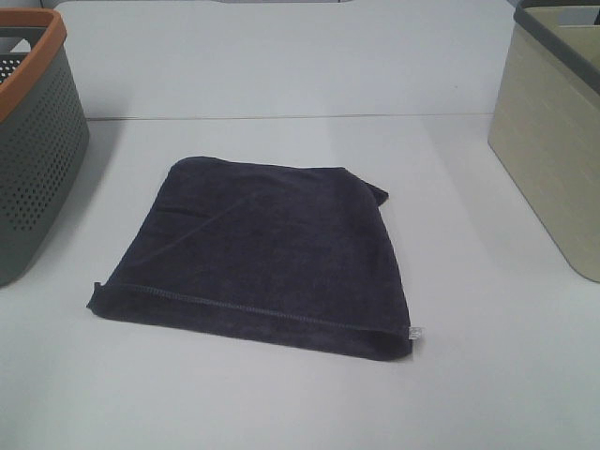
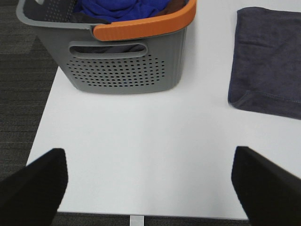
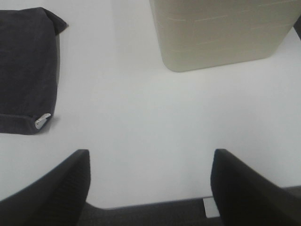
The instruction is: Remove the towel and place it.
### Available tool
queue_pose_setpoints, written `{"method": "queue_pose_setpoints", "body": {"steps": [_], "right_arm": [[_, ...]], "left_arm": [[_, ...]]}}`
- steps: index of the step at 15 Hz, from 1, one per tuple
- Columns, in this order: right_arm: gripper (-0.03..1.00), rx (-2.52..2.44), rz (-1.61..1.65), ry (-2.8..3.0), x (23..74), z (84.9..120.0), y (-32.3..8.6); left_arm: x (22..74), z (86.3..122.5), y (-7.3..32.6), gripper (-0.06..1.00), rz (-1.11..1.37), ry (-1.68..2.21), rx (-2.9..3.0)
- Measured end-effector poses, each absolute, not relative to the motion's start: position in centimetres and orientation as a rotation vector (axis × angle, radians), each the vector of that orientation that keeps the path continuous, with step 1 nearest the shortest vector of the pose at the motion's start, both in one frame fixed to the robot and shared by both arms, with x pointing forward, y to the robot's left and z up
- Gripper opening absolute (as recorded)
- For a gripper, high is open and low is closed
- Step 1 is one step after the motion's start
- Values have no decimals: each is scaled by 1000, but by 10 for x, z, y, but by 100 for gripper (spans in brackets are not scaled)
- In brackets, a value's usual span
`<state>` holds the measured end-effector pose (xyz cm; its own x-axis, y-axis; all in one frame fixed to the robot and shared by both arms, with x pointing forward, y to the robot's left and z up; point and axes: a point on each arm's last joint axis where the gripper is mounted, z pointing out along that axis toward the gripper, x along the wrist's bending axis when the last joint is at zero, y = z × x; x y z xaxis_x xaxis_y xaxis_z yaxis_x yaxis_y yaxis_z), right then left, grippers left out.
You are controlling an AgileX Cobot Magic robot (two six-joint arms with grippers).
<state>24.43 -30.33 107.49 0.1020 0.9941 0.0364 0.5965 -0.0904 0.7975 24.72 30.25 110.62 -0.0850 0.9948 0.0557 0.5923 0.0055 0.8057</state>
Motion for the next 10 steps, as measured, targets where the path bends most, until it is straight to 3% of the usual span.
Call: {"method": "queue_pose_setpoints", "body": {"steps": [6, 10], "right_arm": [[67, 1637, 902, 1525, 224, 1056, -301], [63, 1609, 899, 1531, 225, 1057, -301]], "left_arm": [[218, 1067, 297, 89, 1010, 1568, 1618], [232, 1054, 288, 89, 908, 1453, 1606]]}}
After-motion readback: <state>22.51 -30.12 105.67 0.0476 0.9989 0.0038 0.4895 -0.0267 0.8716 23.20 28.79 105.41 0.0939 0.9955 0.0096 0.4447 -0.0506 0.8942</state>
